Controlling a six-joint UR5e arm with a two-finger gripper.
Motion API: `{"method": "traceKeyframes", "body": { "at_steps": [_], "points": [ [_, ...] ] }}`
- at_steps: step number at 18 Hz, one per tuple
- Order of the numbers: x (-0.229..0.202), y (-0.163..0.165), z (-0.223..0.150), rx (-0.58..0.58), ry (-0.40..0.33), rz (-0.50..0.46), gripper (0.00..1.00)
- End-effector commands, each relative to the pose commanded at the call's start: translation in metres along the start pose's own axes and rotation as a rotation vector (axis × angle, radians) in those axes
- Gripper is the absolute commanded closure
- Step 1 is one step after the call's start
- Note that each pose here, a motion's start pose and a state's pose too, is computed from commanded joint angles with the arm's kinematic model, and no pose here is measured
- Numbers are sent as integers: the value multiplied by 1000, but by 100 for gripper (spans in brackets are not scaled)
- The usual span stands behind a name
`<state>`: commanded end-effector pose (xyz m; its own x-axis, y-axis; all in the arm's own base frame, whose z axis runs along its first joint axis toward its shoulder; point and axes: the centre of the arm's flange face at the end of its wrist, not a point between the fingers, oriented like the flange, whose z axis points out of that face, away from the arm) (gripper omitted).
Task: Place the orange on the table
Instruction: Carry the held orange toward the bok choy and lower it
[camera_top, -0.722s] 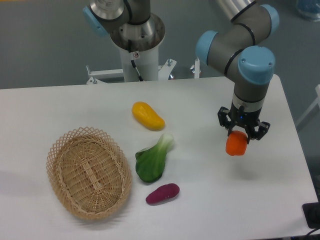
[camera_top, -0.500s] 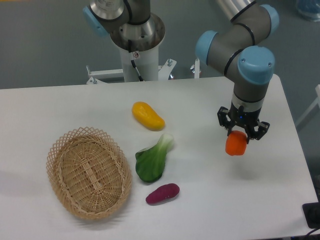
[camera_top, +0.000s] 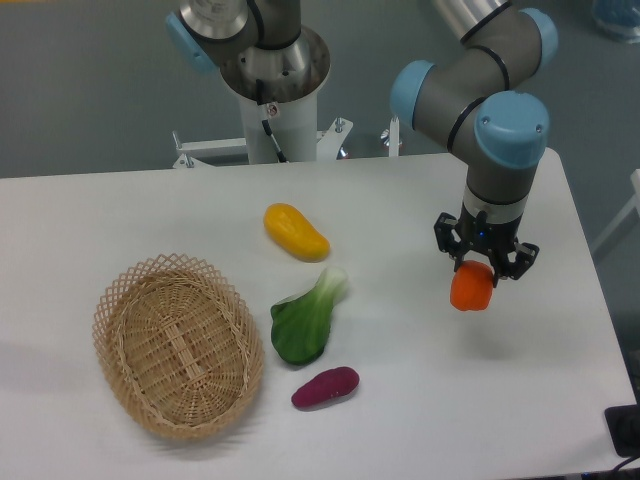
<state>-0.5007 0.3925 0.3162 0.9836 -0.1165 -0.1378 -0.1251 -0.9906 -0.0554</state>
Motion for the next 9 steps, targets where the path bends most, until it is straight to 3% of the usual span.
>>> {"method": "traceKeyframes", "body": {
  "at_steps": [9],
  "points": [
    [38, 0, 32, -19, 65, 8, 72]
  ]
}}
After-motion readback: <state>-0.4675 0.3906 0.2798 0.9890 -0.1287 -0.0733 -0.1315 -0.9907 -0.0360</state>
